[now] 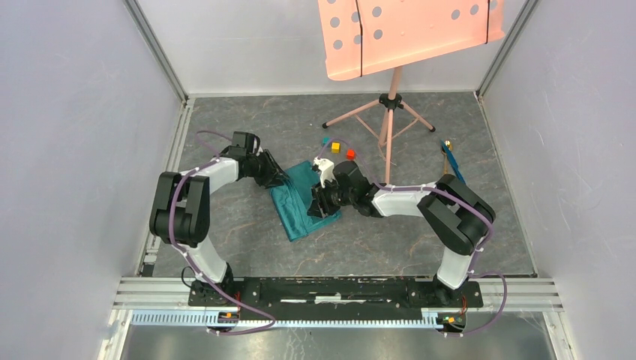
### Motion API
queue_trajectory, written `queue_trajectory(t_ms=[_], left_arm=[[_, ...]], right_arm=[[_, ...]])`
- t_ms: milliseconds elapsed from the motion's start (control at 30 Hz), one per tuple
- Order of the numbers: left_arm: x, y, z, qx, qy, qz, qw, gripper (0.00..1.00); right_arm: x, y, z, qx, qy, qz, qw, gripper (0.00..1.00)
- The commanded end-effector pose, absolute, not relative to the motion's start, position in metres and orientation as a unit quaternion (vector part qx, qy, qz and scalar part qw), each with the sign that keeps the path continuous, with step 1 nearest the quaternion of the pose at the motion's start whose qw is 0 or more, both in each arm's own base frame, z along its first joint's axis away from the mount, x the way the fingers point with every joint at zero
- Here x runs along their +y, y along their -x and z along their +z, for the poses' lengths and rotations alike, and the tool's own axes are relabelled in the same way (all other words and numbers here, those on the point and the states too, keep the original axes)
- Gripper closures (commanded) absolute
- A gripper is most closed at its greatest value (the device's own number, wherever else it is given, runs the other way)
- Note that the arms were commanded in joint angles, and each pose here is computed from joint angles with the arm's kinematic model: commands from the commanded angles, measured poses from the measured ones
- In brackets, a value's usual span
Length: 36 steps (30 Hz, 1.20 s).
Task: Fold the napkin into a case and place the utensils inside
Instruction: Smooth out the 2/3-rectangle-folded napkin at the center of the board.
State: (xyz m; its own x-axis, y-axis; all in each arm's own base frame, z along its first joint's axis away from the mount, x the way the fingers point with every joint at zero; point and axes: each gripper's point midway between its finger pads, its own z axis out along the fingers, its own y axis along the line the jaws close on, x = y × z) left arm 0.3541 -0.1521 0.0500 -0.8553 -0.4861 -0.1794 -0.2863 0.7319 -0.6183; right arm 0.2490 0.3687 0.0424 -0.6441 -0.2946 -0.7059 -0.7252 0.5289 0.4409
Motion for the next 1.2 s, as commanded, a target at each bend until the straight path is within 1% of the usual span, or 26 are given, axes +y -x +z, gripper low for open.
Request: queue_trajectory(t_ms=[0,167,300,500,633,800,867,1100,1167], left_arm=[[-0.156,-0.379,0.053,0.903,0.228,-0.308,0.192,0.58],[-0.152,-0.383,0.046,0.907,0.240,-0.287,0.195,0.61],[-0.149,-0.388,0.043,0.908,0.247,-0.275,0.199,0.66],[-0.155,-0.393,0.040,0.911,0.242,-0.269,0.197,0.67],[-0.157,-0.397,0.038,0.912,0.242,-0.266,0.199,0.77],[-0.156,-0.404,0.041,0.911,0.244,-0.262,0.205,0.95],[-0.155,-0.406,0.044,0.911,0.244,-0.261,0.208,0.98],[-0.152,-0.411,0.048,0.909,0.249,-0.254,0.218,0.98],[-0.154,-0.411,0.047,0.909,0.250,-0.258,0.214,0.98]], right_arm=[[0.382,-0.259,0.063,0.805,0.310,0.394,0.317,0.56],[0.380,-0.257,0.059,0.807,0.308,0.395,0.314,0.56],[0.380,-0.256,0.056,0.808,0.308,0.395,0.312,0.56],[0.378,-0.256,0.052,0.810,0.309,0.389,0.311,0.56],[0.377,-0.257,0.049,0.812,0.310,0.385,0.310,0.56],[0.374,-0.256,0.043,0.817,0.309,0.378,0.306,0.57],[0.373,-0.256,0.040,0.820,0.307,0.376,0.304,0.57],[0.373,-0.253,0.037,0.819,0.308,0.380,0.299,0.56],[0.376,-0.252,0.043,0.814,0.309,0.388,0.301,0.54]])
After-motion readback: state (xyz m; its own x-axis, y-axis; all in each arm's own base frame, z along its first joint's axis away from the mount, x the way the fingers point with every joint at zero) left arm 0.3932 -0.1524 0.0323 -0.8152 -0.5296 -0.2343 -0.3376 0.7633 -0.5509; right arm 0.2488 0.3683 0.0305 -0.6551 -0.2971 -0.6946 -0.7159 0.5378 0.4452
